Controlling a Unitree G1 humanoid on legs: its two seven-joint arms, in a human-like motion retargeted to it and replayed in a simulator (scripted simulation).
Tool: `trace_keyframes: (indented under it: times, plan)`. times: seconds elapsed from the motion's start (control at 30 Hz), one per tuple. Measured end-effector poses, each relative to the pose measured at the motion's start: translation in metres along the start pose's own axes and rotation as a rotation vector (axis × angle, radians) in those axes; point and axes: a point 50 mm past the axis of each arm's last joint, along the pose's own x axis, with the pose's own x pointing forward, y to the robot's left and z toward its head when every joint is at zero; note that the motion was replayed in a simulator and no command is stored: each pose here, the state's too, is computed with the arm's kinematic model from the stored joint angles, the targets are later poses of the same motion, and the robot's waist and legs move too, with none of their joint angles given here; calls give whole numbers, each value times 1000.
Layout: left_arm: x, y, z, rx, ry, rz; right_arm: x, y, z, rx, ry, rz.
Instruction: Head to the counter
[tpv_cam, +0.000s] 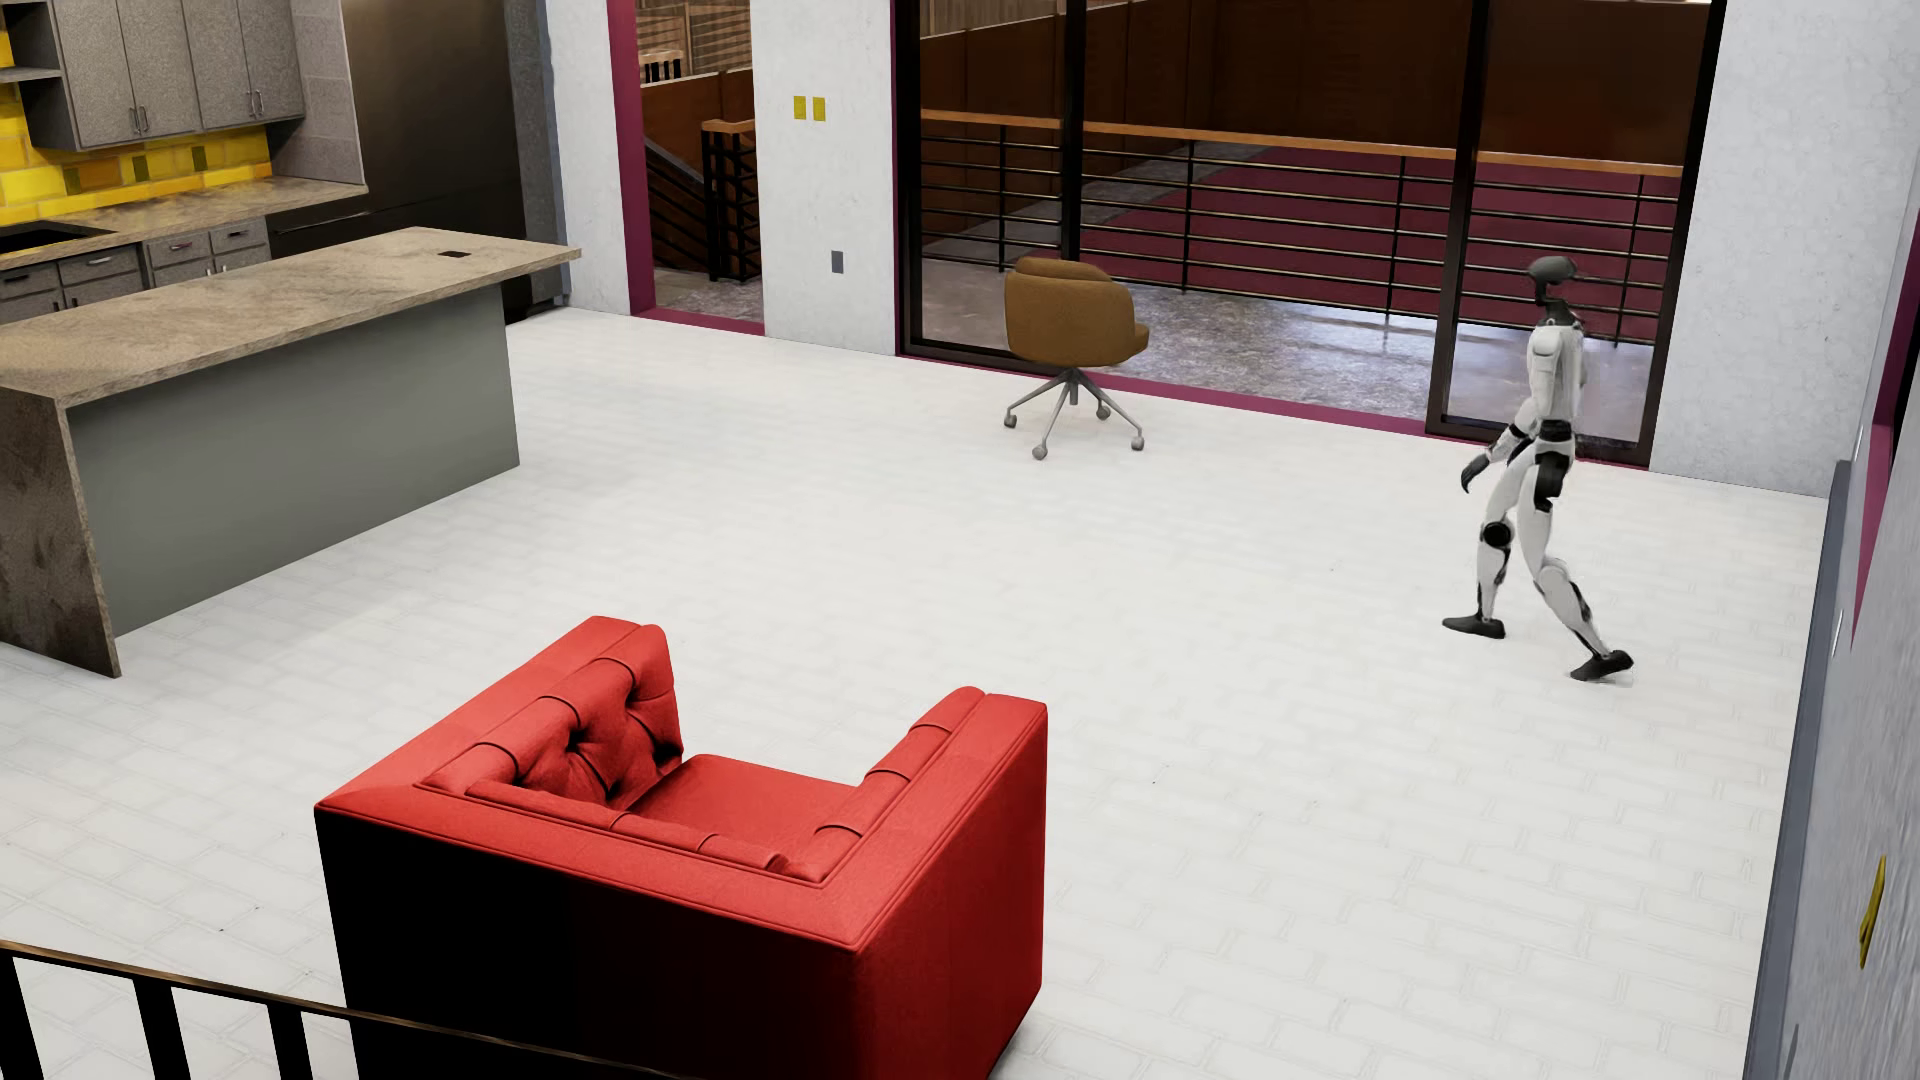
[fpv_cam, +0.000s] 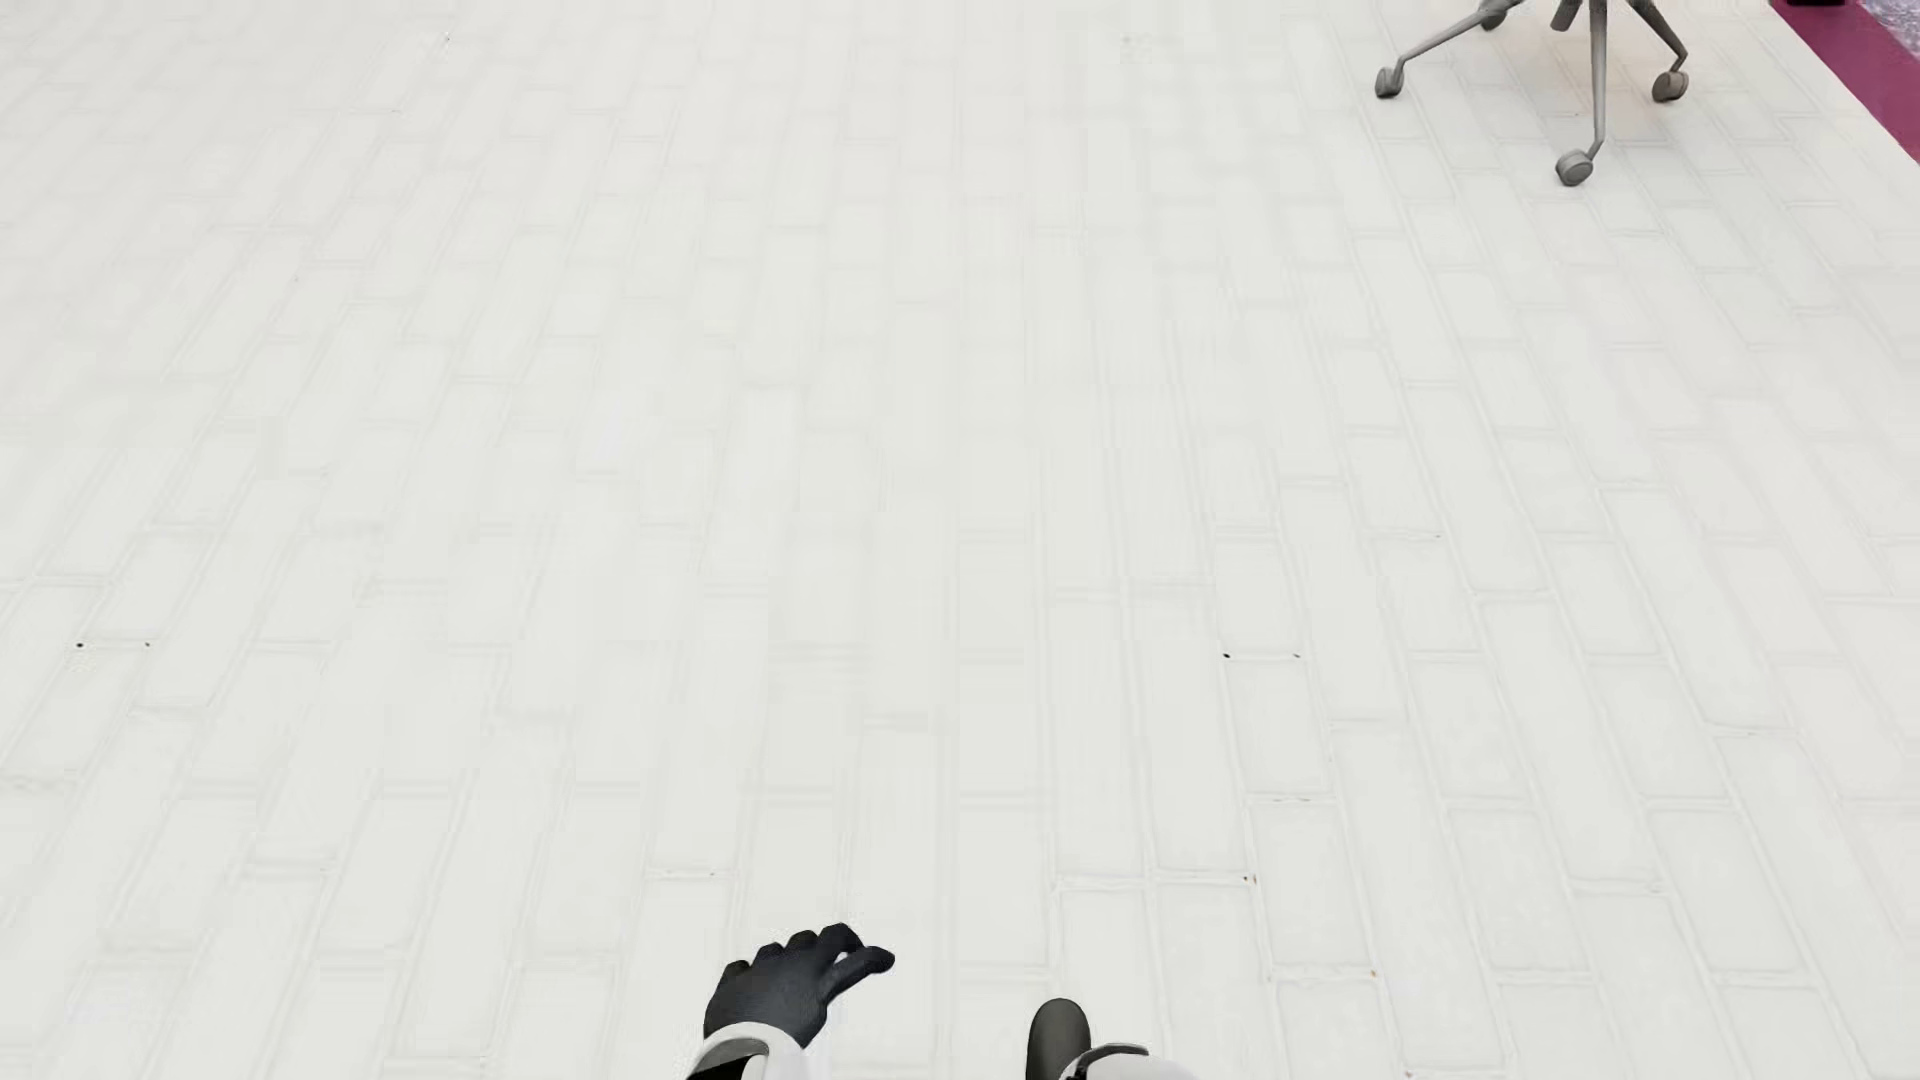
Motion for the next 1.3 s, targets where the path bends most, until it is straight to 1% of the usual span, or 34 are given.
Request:
trace_keyframes:
  times: [0.07, 0.13, 0.2, 0.23, 0.33, 0.4, 0.47, 0.53, 0.6, 0.7, 0.77, 0.83, 0.87, 0.9, 0.93, 0.97, 1.03, 1.07, 1.1, 1.13, 1.2, 1.27, 1.3]
  plan:
    - [-10, -19, -35, -18, 152, -126, 5, 3, 7, -53, 12, 64]
    - [-20, -26, -60, 35, 195, -151, 7, 3, 10, -82, -28, 71]
    - [-29, -25, -76, 53, 193, -132, 11, -6, 20, -73, -83, 12]
    - [-34, -24, -84, 20, 208, -108, 12, -10, 25, -63, -103, -17]
    - [-47, -24, -96, -150, 296, -29, 13, -22, 43, -32, -182, -71]
    - [-54, -23, -105, -221, 359, 18, 13, -31, 58, -56, -268, -108]
    - [-59, -26, -108, -240, 394, 39, 12, -37, 68, -105, -328, -148]
    - [-63, -32, -108, -207, 387, 15, 13, -37, 72, -154, -343, -156]
    - [-68, -40, -111, -165, 374, -37, 14, -30, 65, -180, -301, -119]
    - [-73, -56, -113, -132, 391, -120, 15, -15, 26, -191, -113, -15]
    - [-68, -59, -111, -165, 434, -130, 8, -3, -5, -189, 7, 45]
    - [-63, -58, -103, -195, 416, -103, 3, 2, -14, -291, -30, 147]
    - [-56, -54, -95, -195, 373, -91, 2, -1, -15, -356, -75, 184]
    - [-47, -48, -83, -181, 314, -82, 0, -3, -15, -389, -108, 192]
    - [-37, -40, -72, -153, 251, -71, -1, -10, -15, -369, -117, 167]
    - [-28, -31, -61, -122, 192, -54, -2, -17, -16, -306, -105, 114]
    - [-10, -10, -39, -79, 95, -10, -7, -28, -22, -125, -53, -20]
    - [-2, 1, -28, -64, 49, 14, -10, -30, -24, -54, -27, -68]
    - [4, 12, -17, -48, 6, 41, -11, -29, -24, -16, -13, -87]
    - [9, 21, -9, -40, -36, 69, -10, -28, -23, -19, -9, -78]
    - [14, 35, 9, -43, -107, 114, -8, -22, -21, -96, -24, -8]
    - [17, 40, 24, -28, -163, 126, -8, -17, -25, -168, -21, 35]
    - [17, 39, 28, -13, -179, 121, -9, -15, -28, -167, -7, 32]
